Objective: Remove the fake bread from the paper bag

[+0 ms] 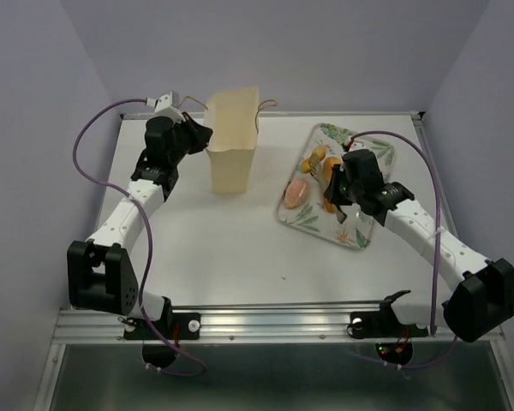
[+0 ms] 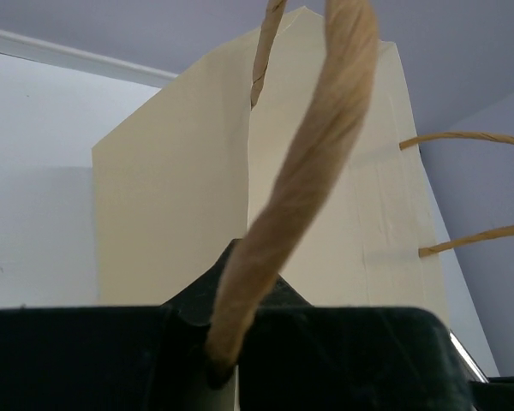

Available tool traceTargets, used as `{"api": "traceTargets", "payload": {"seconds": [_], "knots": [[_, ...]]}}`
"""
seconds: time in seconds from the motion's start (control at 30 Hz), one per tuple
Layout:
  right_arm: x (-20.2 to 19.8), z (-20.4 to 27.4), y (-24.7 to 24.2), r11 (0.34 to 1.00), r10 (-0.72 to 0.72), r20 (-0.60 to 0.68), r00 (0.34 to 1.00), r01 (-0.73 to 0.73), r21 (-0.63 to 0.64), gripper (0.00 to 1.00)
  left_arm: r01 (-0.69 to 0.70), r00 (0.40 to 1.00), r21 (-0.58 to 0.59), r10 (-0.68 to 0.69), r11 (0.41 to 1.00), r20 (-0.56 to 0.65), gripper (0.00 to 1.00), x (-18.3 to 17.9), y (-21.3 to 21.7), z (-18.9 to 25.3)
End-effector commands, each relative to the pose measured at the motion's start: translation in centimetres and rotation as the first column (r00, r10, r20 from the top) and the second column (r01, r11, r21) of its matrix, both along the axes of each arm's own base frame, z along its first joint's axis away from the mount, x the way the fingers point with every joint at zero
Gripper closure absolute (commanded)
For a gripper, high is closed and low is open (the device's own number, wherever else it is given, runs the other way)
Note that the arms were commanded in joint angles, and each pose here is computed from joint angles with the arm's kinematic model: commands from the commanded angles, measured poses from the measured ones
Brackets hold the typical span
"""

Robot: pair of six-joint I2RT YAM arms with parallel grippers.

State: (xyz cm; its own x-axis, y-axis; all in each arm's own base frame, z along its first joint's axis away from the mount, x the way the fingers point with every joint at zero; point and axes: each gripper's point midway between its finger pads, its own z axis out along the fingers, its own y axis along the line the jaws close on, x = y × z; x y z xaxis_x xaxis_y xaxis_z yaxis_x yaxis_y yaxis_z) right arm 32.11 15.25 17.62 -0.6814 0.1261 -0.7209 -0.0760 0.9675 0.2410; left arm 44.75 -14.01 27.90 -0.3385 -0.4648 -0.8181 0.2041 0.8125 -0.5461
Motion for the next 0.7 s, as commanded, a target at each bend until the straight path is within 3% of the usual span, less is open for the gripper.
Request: {"api": "traceTargets", "payload": {"seconds": [0.0,0.1,0.2,0.23,0.27,0.4,0.67], "knots": [[3.2,2.8,-0.6,0.997,-0.065,0.134,0.989,0.061,0.037,0.8,-0.038,0.998,-0.022,0.039,0.999,0.039,0.9,0.3,1.0,1.2],[3.5,1.7,-0.8,0.996,-0.076,0.119,0.99,0.069,0.061,0.78,-0.059,0.998,-0.025,0.06,0.998,0.024,0.77,0.2,1.6,1.0],[3.7,1.4,-0.6,0.995,-0.067,0.11,0.992,0.058,0.076,0.7,-0.083,0.996,-0.016,0.083,0.996,0.022,0.49,0.1,2.2,1.2],[3.7,1.3,-0.6,0.995,-0.065,0.108,0.992,0.057,0.078,0.69,-0.089,0.996,-0.016,0.089,0.996,0.023,0.37,0.0,2.4,1.3],[3.7,1.3,-0.5,0.995,-0.065,0.107,0.992,0.057,0.08,0.64,-0.093,0.995,-0.01,0.093,0.996,0.028,0.04,-0.1,2.5,1.6],[3.6,1.2,-0.6,0.994,-0.074,0.104,0.992,0.066,0.084,0.53,-0.099,0.995,-0.002,0.099,0.995,0.032,0.01,-0.6,2.7,2.2],[3.1,1.4,-1.3,0.991,-0.104,0.11,0.989,0.093,0.098,0.46,-0.151,0.986,0.035,0.148,0.988,0.072,0.01,-1.8,4.1,4.5]]}}
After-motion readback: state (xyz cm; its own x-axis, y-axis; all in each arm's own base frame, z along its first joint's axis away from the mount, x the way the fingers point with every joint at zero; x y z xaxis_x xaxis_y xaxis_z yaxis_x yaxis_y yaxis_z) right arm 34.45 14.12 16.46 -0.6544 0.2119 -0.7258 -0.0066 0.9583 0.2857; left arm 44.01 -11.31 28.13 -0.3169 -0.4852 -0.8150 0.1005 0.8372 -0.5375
